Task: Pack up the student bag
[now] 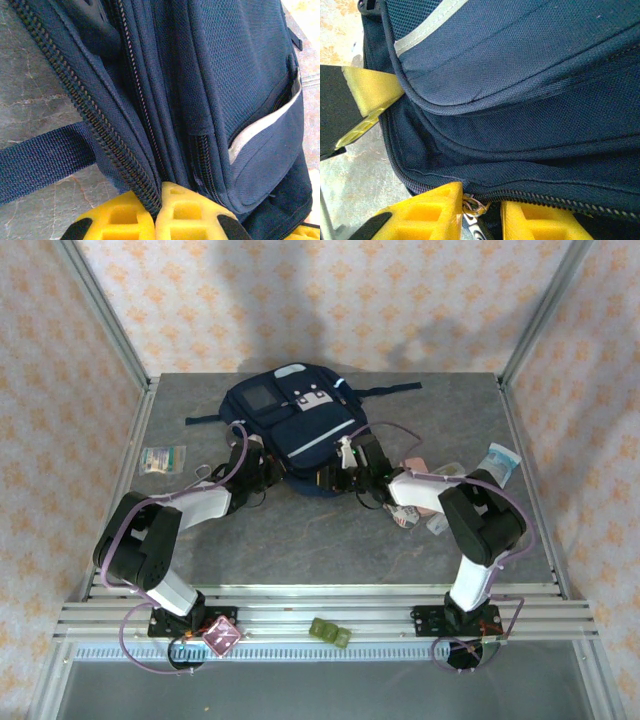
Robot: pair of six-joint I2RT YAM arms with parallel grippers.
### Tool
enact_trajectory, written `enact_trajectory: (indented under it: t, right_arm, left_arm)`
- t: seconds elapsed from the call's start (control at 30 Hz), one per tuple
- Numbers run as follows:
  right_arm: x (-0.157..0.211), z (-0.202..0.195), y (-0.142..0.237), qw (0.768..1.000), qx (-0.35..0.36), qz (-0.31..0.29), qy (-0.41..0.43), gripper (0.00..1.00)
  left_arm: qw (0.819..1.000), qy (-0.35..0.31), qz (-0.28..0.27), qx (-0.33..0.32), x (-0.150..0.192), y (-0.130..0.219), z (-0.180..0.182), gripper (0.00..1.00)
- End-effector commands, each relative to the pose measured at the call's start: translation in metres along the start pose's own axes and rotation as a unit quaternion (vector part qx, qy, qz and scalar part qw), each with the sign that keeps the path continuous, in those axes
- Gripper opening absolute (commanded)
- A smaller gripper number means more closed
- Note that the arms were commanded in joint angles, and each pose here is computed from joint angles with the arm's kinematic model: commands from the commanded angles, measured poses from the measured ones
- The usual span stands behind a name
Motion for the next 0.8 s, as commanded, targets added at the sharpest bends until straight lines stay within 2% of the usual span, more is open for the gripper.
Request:
enact_trajectory:
  t: [0.0,0.07,0.17,0.27,0.3,0.4,0.47,0.5,0.6,0.67,0.77]
  right_arm:
    - [0.018,-0.003,-0.006,0.999,0.034,0.023,0.01,0.24]
    - [0.019,-0.004,-0.007,0.998,0.054,0.018,0.018,0.24]
    - [0.026,-0.001,-0.008,0.996,0.074,0.023,0.04,0.34]
    - [0.029,0.001,-0.008,0.995,0.076,0.026,0.052,0.33]
    - [0.03,0.003,-0.009,0.995,0.074,0.029,0.059,0.32]
    - [0.029,0.007,-0.008,0.995,0.081,0.017,0.064,0.19]
    - [0.027,0.007,-0.01,0.994,0.088,0.014,0.061,0.16]
    - [0.026,0.006,-0.012,0.994,0.094,0.016,0.061,0.18]
    - [0.028,0.005,-0.017,0.991,0.117,0.021,0.069,0.32]
    - [0.032,0.006,-0.019,0.989,0.122,0.029,0.078,0.35]
    - [0.033,0.005,-0.021,0.988,0.127,0.032,0.079,0.18]
  left_arm:
    - [0.998,-0.009,-0.049,0.037,-0.026,0.005,-0.018,0.0]
    - [0.998,-0.01,-0.05,0.038,-0.027,0.005,-0.019,0.0]
    - [0.998,-0.01,-0.05,0.037,-0.028,0.005,-0.019,0.0]
    - [0.998,-0.011,-0.052,0.037,-0.028,0.005,-0.019,0.0]
    - [0.998,-0.011,-0.051,0.037,-0.028,0.004,-0.019,0.0]
    - [0.998,-0.012,-0.05,0.04,-0.028,0.004,-0.021,0.0]
    - [0.998,-0.01,-0.051,0.039,-0.027,0.004,-0.019,0.0]
    - [0.998,-0.011,-0.051,0.038,-0.028,0.004,-0.019,0.0]
    - [0.998,-0.012,-0.052,0.038,-0.028,0.006,-0.02,0.0]
    - [0.998,-0.013,-0.052,0.037,-0.028,0.006,-0.019,0.0]
    - [0.998,-0.012,-0.051,0.039,-0.028,0.006,-0.02,0.0]
Point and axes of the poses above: each hand's point on the last joint's axis, 136 mm out from that joint toward the fingers, its own y axis back along the fingers, its own z axis along the line the jaws close on, x = y × z, the point moved 10 cm from there along y, back along the fingers, and after that the axes turned 15 degrees about -y, right-handed, at the moved point
